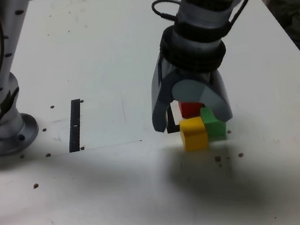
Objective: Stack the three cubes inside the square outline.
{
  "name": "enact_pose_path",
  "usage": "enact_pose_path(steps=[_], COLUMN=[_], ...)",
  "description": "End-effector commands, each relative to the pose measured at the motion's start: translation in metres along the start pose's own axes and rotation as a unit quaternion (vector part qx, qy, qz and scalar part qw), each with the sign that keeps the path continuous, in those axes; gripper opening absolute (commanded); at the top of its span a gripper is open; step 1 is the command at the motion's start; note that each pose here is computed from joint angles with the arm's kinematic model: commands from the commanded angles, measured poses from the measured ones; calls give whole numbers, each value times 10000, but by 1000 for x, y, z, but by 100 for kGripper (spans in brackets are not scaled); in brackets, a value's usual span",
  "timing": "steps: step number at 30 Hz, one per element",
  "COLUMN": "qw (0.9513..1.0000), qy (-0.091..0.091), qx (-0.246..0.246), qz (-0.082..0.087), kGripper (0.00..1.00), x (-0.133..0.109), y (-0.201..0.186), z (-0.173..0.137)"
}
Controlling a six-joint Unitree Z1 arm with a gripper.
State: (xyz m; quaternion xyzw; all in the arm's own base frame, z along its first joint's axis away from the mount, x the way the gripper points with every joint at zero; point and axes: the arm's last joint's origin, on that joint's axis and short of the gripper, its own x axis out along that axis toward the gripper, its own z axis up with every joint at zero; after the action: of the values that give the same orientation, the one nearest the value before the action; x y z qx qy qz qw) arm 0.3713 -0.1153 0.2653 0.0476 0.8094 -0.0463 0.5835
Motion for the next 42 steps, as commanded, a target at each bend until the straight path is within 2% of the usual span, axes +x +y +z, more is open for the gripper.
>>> enact_pose_path(steps=[1, 14, 21, 29, 36, 42], qw=[10000, 9996, 9994, 9994, 9994, 9993], qy=[63, 174, 101, 51, -2, -95], qx=[19, 211, 315, 334, 340, 315], qz=[0, 12, -25, -34, -91, -183], kGripper=[98, 97, 97, 95, 85, 65], x=[3, 25, 43, 48, 52, 59], y=[-3, -12, -15, -15, -15, -16], z=[3, 15, 20, 21, 23, 26])
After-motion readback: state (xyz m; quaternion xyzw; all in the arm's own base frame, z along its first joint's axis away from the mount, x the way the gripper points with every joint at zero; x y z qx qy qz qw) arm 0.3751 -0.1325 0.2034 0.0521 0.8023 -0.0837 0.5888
